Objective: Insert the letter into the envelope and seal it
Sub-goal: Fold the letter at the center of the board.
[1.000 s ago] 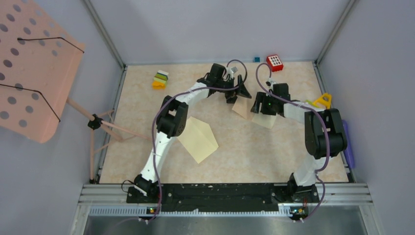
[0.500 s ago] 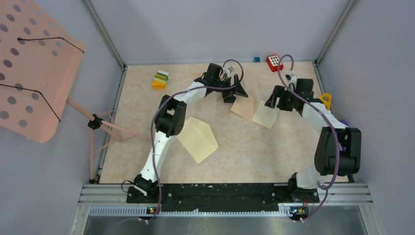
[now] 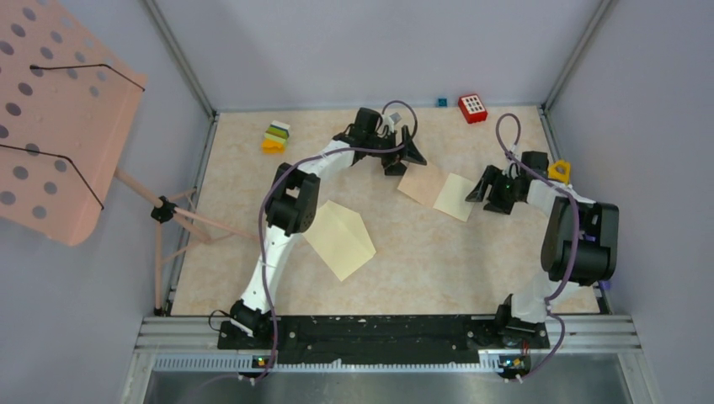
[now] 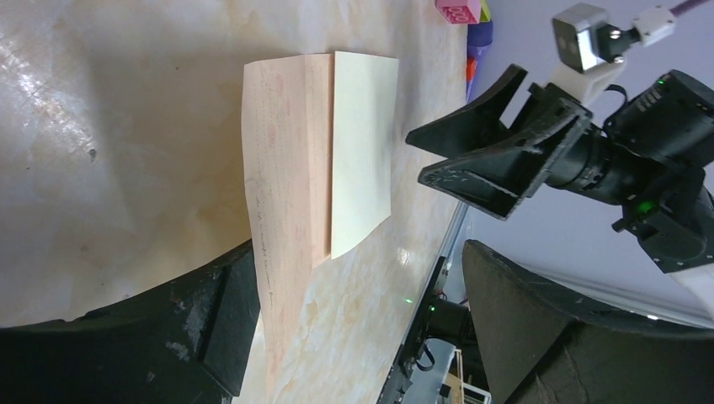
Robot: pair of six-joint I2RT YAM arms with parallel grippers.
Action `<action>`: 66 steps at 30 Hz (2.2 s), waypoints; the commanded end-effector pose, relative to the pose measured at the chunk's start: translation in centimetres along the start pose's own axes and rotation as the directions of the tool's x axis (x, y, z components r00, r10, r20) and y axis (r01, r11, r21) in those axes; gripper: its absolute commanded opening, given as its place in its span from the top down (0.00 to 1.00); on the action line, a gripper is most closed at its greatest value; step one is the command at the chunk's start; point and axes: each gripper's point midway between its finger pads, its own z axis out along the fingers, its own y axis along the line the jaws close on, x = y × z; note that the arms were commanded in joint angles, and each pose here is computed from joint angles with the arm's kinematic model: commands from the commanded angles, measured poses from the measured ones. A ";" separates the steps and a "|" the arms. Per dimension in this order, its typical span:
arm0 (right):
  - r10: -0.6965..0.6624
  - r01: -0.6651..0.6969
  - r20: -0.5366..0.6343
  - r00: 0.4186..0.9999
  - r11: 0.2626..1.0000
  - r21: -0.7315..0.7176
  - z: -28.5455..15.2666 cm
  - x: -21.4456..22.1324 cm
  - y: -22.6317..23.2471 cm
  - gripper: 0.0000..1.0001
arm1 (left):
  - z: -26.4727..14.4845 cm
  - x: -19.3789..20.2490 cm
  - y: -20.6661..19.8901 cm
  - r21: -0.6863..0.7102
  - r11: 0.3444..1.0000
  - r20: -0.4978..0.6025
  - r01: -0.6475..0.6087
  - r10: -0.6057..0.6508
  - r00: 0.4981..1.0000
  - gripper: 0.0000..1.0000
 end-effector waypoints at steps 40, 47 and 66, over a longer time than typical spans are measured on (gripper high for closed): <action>0.231 -0.229 0.013 0.973 0.969 -0.092 2.1 -0.5 -0.7 0.35 | 5.0 3.1 -7.1 0.161 0.985 -0.072 -0.066 0.078 0.994 0.14; 0.308 -0.302 0.049 0.950 0.948 -0.103 1.2 -1.2 -2.1 0.35 | 6.2 3.6 -6.0 0.135 0.989 -0.083 -0.057 0.069 0.994 0.14; 0.395 -0.375 0.042 0.918 0.896 -0.240 1.4 -1.5 -1.3 0.30 | 9.0 5.2 -2.7 -0.003 0.998 -0.091 -0.063 0.063 0.994 0.13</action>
